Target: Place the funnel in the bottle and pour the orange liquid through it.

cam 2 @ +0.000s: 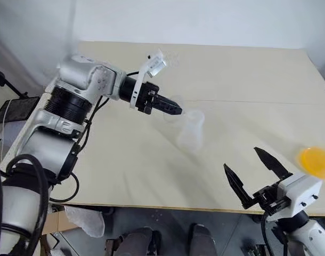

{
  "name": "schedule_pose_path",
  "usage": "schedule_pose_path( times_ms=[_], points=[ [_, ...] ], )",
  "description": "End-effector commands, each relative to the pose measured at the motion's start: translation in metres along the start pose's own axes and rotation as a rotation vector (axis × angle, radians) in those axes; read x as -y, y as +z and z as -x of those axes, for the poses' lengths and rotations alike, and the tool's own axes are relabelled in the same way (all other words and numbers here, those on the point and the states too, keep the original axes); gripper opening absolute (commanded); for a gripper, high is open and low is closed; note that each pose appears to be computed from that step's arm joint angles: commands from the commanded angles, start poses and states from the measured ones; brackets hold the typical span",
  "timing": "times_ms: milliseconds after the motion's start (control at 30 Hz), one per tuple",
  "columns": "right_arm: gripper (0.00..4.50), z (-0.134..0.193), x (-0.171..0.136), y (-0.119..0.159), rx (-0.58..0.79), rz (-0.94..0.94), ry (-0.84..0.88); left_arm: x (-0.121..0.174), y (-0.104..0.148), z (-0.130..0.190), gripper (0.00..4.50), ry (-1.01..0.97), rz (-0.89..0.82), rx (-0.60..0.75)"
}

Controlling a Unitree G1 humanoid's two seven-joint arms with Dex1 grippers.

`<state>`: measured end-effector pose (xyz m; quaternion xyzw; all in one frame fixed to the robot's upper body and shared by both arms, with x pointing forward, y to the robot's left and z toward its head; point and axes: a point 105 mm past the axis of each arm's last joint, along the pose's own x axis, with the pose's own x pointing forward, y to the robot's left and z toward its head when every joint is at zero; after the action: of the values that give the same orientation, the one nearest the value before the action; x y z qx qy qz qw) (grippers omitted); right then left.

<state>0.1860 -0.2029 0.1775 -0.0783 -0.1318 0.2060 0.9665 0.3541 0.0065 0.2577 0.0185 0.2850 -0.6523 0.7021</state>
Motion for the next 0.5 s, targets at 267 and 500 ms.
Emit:
schedule_pose_path(
  times_ms=[267,500],
  points=[
    [4.5,-0.002,-0.013,0.011,0.057,0.025,-0.027,-0.002,0.026,-0.007,0.05,0.053,-0.118,0.0],
    [4.5,-0.003,-0.015,0.009,0.055,0.026,-0.036,-0.003,0.029,-0.015,0.52,0.039,-0.143,-0.009]
  ],
)
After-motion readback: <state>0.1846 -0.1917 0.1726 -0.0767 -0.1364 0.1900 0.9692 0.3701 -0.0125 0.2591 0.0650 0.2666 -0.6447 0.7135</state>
